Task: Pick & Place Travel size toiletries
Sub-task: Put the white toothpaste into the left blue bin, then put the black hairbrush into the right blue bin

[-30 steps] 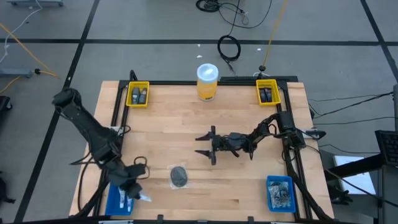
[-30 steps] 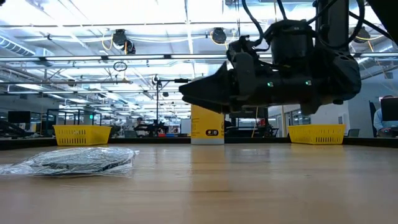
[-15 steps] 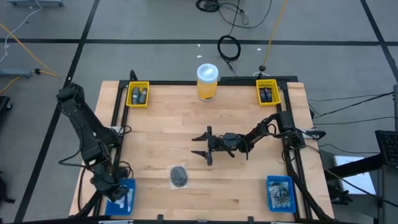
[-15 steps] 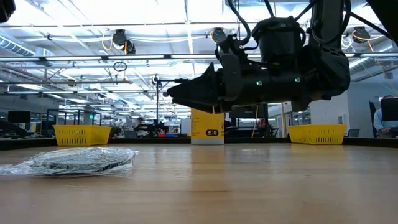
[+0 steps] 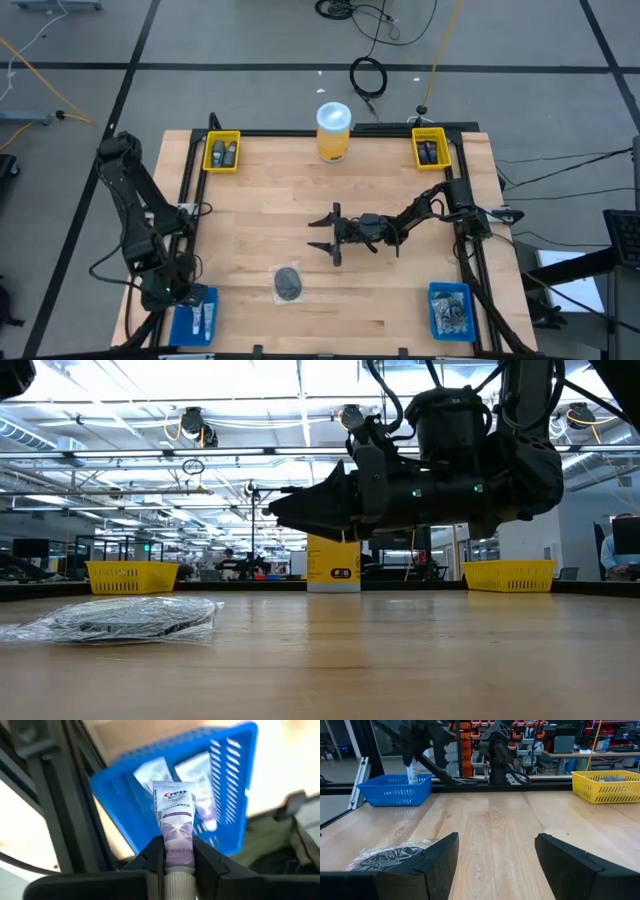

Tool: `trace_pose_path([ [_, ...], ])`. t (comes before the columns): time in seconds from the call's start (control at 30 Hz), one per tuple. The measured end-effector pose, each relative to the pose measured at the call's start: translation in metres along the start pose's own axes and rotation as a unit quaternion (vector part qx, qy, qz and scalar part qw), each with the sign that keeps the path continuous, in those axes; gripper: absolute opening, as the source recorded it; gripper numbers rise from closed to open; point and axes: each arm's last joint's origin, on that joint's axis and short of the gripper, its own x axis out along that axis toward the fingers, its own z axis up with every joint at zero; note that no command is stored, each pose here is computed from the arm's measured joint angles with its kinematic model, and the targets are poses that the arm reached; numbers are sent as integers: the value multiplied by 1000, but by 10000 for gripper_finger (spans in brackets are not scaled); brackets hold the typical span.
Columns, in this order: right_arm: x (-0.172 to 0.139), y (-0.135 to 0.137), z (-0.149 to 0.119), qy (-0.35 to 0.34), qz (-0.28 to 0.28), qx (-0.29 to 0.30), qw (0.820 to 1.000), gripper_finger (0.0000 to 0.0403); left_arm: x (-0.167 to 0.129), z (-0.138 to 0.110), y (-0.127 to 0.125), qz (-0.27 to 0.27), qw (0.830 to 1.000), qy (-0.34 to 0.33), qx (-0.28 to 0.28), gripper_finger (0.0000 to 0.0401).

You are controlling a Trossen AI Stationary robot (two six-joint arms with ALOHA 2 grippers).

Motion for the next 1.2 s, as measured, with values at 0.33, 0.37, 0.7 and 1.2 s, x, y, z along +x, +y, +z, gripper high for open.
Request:
trace_pose_path([
  [0.33,0,0,0,0,-1,0,1000,254,21,1,-6,1,999,-52,-12,78],
  [0.37,0,0,0,0,-1,0,1000,254,22,1,-6,-1,998,-57,-11,80],
  [0.7,0,0,0,0,-1,0,1000,254,24,3,-9,-31,995,-91,13,74],
  [1.2,0,0,0,0,-1,0,1000,254,24,3,-9,-32,995,-90,11,159],
])
